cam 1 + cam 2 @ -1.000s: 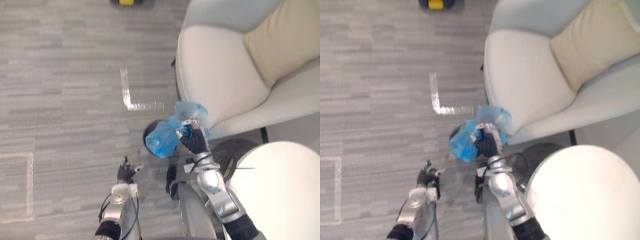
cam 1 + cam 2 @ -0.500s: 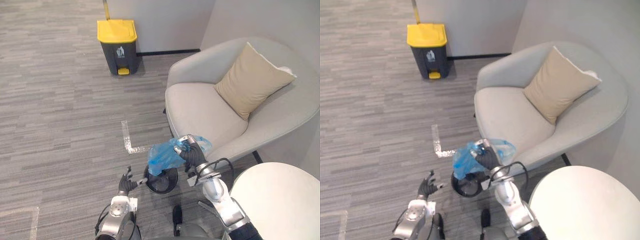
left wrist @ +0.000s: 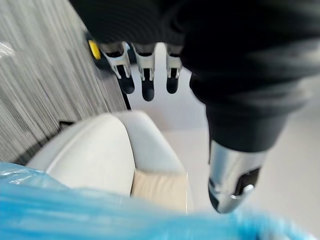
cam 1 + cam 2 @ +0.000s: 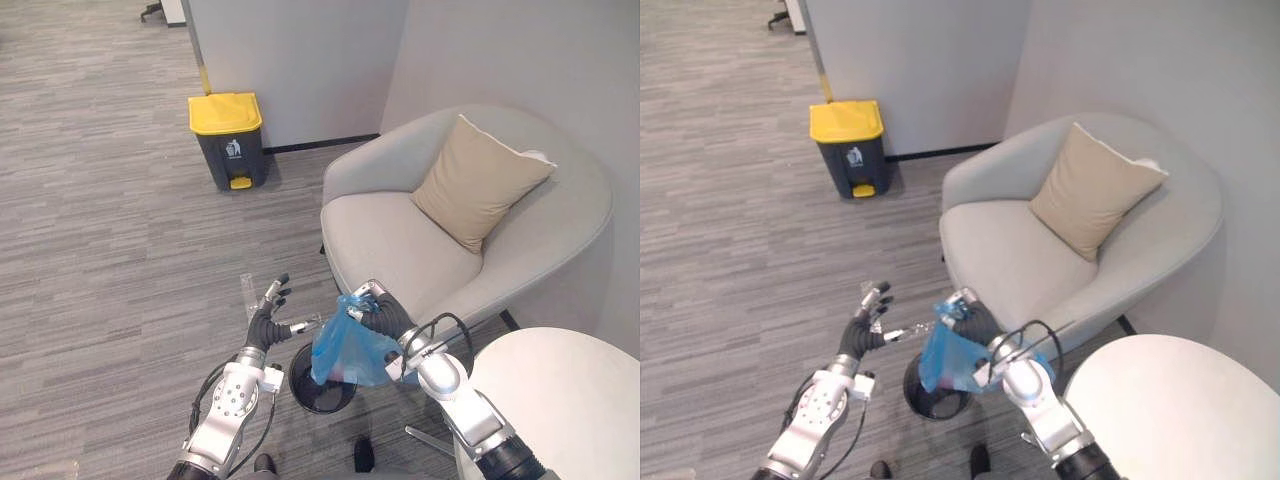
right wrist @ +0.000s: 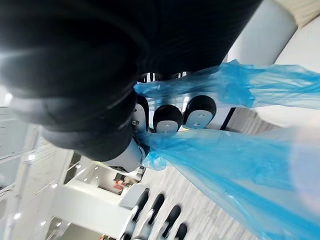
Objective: Gather rubbish on tea table into small bin, then transfer packed bag to large trash can.
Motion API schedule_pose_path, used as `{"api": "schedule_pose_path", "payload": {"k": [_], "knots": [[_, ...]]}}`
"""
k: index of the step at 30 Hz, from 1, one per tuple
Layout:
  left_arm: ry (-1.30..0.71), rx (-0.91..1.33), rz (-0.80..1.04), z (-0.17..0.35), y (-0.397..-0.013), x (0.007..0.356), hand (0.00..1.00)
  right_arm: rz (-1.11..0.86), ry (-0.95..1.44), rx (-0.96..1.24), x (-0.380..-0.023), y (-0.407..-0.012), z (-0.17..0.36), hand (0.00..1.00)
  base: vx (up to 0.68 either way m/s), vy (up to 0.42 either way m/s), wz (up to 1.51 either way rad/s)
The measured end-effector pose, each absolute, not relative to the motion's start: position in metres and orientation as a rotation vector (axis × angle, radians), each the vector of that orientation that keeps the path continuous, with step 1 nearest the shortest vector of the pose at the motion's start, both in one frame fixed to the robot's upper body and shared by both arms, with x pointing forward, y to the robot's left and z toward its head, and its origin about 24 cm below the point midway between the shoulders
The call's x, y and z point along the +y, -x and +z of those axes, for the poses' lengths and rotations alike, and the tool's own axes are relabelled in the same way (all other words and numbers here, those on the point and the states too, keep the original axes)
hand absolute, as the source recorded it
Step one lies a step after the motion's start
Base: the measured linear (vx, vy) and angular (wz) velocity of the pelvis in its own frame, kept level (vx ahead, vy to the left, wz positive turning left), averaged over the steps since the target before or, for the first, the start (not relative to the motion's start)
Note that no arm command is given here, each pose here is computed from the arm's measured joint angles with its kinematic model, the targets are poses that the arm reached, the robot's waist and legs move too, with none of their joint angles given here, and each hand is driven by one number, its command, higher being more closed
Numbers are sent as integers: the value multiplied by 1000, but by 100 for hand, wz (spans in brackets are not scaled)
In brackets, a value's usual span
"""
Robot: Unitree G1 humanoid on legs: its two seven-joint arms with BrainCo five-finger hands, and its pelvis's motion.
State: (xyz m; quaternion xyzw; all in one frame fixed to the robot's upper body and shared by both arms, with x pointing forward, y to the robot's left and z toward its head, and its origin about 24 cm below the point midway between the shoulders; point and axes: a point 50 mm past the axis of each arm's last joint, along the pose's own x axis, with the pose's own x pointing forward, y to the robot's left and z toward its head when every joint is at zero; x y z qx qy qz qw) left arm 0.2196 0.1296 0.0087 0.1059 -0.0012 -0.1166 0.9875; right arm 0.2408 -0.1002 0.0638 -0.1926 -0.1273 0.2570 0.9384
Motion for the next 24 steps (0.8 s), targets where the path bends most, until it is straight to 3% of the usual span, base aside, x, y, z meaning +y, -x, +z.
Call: {"api": "schedule_pose_path", "payload": {"k": [14, 24], "knots": [[-321, -104, -515, 25, -234, 90, 0, 663, 315, -375, -78, -245, 95, 100, -11, 9, -12], [-473, -53, -473, 2, -242, 88, 0, 720, 232, -414, -58, -242, 105, 100, 0, -1, 0]]}}
